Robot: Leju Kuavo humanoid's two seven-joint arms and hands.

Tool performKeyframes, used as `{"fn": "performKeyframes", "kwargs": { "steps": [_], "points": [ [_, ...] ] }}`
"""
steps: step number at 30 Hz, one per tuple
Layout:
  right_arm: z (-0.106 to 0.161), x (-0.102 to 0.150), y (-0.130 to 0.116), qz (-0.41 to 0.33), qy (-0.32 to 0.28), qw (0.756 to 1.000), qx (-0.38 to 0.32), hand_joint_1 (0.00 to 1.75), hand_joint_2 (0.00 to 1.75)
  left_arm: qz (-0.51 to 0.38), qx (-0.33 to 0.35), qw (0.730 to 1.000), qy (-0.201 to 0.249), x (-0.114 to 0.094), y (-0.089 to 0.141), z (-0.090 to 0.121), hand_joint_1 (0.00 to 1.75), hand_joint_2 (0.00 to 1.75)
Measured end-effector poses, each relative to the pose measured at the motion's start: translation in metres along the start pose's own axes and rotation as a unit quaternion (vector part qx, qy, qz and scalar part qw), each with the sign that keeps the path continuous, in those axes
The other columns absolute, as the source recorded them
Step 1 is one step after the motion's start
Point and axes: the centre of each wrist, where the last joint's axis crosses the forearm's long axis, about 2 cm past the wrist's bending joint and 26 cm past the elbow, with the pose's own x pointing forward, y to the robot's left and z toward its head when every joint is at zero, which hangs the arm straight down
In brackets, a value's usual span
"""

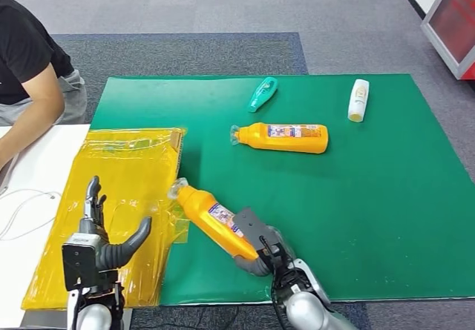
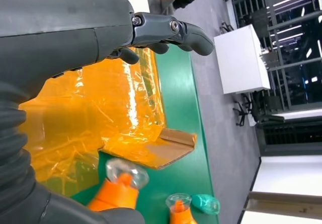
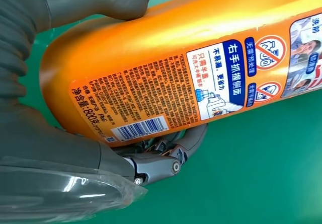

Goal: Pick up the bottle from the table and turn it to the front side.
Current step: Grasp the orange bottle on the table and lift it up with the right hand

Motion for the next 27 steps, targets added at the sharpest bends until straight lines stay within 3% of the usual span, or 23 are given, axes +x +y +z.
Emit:
{"fn": "performKeyframes", "kwargs": {
  "steps": [8,14,20,27],
  "points": [
    [-0.003,-0.002,-0.011,-0.04,0.011,0.999,-0.032,1.75,1.75,0.006,0.011,1.0,-0.003,0.005,0.001,0.002,0.0,1.75],
    [-0.001,0.008,-0.013,-0.096,0.015,0.995,-0.001,1.75,1.75,0.042,0.013,0.999,0.011,0.007,0.0,0.001,0.0,1.75],
    [0.003,0.034,-0.014,-0.143,-0.013,0.986,0.081,1.75,1.75,0.151,0.014,0.986,0.064,0.008,-0.005,-0.005,0.0,1.75],
    [0.024,0.08,-0.017,-0.154,-0.104,0.974,0.127,1.75,1.75,0.239,0.014,0.966,0.103,0.01,-0.015,-0.02,0.0,1.75]
  ]
}}
